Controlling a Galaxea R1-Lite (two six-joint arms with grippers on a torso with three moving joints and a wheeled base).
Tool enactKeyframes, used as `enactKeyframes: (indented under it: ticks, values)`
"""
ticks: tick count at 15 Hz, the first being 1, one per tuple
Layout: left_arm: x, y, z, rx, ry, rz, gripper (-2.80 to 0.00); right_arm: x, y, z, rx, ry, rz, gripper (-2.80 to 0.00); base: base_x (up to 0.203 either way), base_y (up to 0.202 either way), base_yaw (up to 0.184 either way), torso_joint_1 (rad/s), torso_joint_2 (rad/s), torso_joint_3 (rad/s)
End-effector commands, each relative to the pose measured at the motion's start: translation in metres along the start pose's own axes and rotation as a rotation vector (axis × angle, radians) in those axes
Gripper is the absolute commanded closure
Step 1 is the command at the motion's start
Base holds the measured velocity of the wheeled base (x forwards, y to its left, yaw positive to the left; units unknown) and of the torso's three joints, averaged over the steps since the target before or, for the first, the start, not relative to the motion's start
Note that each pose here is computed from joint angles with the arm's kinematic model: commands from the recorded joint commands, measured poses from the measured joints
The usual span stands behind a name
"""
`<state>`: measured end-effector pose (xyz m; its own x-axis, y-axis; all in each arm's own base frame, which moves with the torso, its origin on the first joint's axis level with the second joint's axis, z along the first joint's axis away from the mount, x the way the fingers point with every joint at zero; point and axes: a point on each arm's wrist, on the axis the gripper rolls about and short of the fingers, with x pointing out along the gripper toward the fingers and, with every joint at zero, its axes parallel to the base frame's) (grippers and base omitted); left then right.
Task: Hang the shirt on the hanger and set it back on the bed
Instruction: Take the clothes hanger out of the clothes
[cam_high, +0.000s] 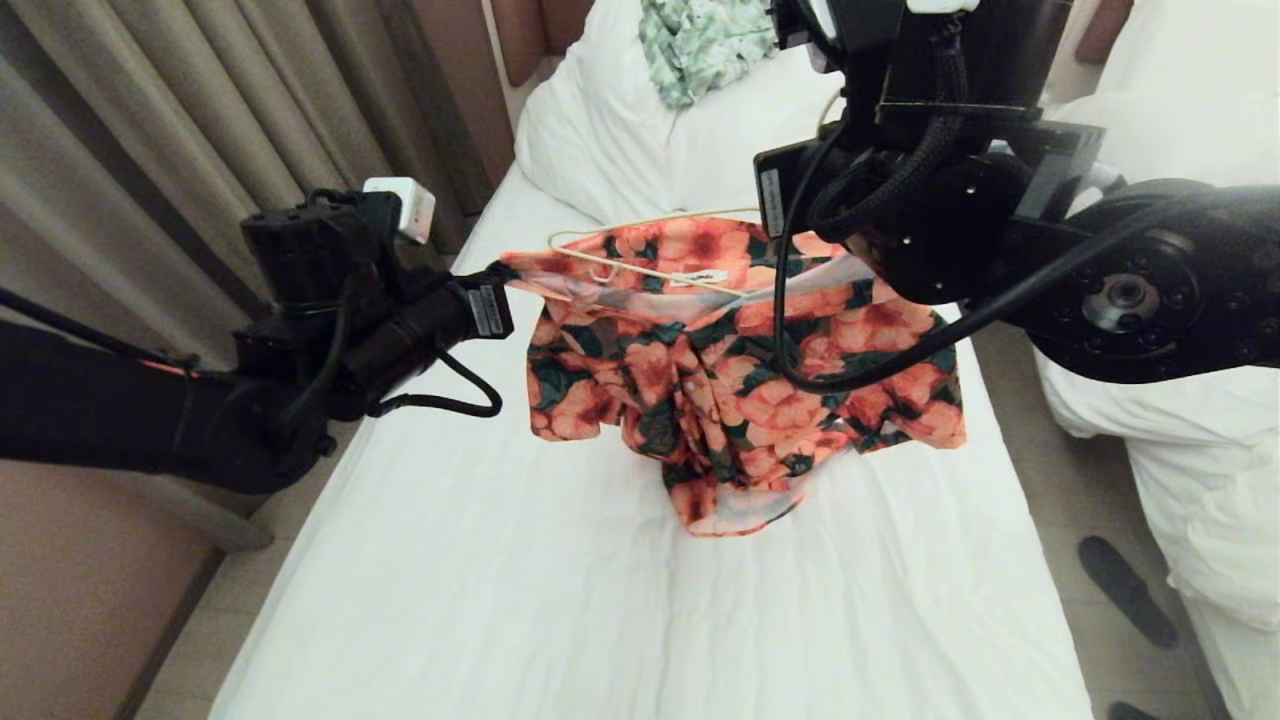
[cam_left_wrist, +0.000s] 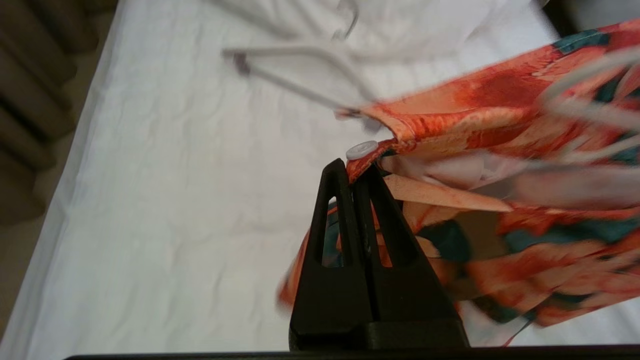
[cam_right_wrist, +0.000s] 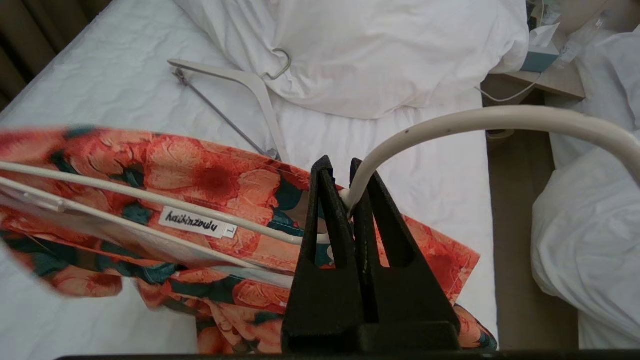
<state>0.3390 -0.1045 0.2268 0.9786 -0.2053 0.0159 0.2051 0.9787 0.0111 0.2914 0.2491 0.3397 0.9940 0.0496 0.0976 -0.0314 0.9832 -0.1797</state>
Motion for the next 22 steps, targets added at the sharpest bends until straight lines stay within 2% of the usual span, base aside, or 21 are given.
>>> enactKeyframes:
  ticks: [1, 7, 11, 12, 16, 18, 19, 21, 22]
  values:
    - [0.014, -0.003, -0.022, 0.015, 0.064, 0.0, 0.0, 0.006, 0.006, -0.008, -0.01, 0.017, -0.002, 0.0, 0.0, 0.0, 0.0, 0.0, 0.0, 0.0]
    - [0.013, -0.005, -0.02, 0.023, 0.057, 0.002, 0.0, 0.019, 0.009, -0.023, -0.012, 0.045, -0.017, 0.0, 0.0, 0.0, 0.0, 0.0, 0.0, 0.0]
    - [0.013, -0.005, -0.017, 0.021, 0.049, 0.01, 0.0, 0.027, 0.01, -0.028, 0.002, 0.025, -0.033, 0.0, 0.0, 0.0, 0.0, 0.0, 0.0, 0.0]
    - [0.013, -0.006, -0.017, 0.022, 0.048, 0.018, -2.8, 0.027, 0.01, -0.029, 0.001, 0.026, -0.033, 0.0, 0.0, 0.0, 0.0, 0.0, 0.0, 0.0]
    - [0.012, -0.002, -0.013, 0.021, 0.038, 0.025, -2.8, 0.03, 0.013, -0.033, -0.004, 0.033, -0.033, 0.0, 0.0, 0.0, 0.0, 0.0, 0.0, 0.0]
    - [0.014, 0.007, -0.01, 0.017, 0.024, 0.051, -2.8, 0.033, 0.016, -0.038, 0.004, 0.04, -0.032, 0.0, 0.0, 0.0, 0.0, 0.0, 0.0, 0.0]
    - [0.014, 0.014, -0.007, 0.015, 0.013, 0.07, 0.0, 0.036, 0.017, -0.042, 0.027, 0.046, -0.035, 0.0, 0.0, 0.0, 0.0, 0.0, 0.0, 0.0]
    - [0.013, 0.027, 0.007, 0.001, -0.029, 0.106, 0.0, 0.045, 0.021, -0.057, 0.066, 0.072, -0.045, 0.0, 0.0, 0.0, 0.0, 0.0, 0.0, 0.0]
    - [0.01, 0.032, 0.013, -0.002, -0.047, 0.117, 0.0, 0.051, 0.026, -0.067, 0.113, 0.086, -0.05, 0.0, 0.0, 0.0, 0.0, 0.0, 0.0, 0.0]
